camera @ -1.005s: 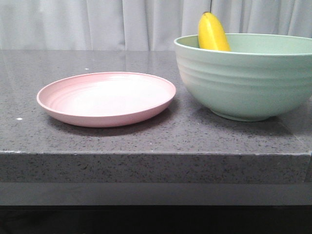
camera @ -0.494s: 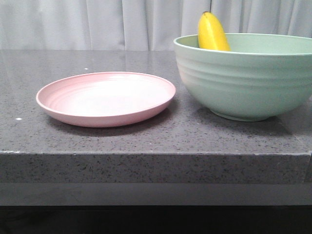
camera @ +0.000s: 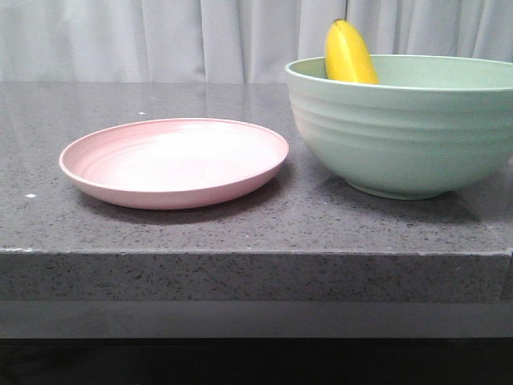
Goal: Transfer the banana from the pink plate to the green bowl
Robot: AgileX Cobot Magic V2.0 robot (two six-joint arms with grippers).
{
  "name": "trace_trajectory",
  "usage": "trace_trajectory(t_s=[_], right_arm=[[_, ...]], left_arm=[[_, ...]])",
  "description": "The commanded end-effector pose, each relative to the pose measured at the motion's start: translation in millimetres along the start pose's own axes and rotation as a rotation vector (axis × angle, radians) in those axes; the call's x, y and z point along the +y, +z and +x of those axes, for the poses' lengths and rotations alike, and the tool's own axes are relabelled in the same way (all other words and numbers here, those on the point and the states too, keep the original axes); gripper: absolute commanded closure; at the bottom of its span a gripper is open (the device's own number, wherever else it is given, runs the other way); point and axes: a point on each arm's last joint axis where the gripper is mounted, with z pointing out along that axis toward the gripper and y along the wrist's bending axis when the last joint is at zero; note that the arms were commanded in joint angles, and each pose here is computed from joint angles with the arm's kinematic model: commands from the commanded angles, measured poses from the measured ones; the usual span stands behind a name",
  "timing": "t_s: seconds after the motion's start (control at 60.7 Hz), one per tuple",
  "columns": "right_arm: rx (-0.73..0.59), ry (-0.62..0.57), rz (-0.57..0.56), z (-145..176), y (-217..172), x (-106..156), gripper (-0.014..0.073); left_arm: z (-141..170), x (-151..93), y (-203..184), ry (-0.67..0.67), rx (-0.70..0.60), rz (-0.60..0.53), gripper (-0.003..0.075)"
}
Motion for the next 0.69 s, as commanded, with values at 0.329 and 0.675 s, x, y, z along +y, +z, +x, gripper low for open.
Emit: trace_trajectory(t_s=[0.329, 0.675], right_arm=[[-0.099, 0.003, 0.018, -14.5, -1.9, -0.9, 0.0655], [-0.173, 0.032, 0.136, 29.3, 10.1, -15.4, 0.0655]], left_arm=[[-7.4, -0.4, -1.7, -0.008, -0.102, 0.006, 0.0741], [-7.4, -0.4, -1.7, -0.008, -0.102, 0.006, 0.0741]])
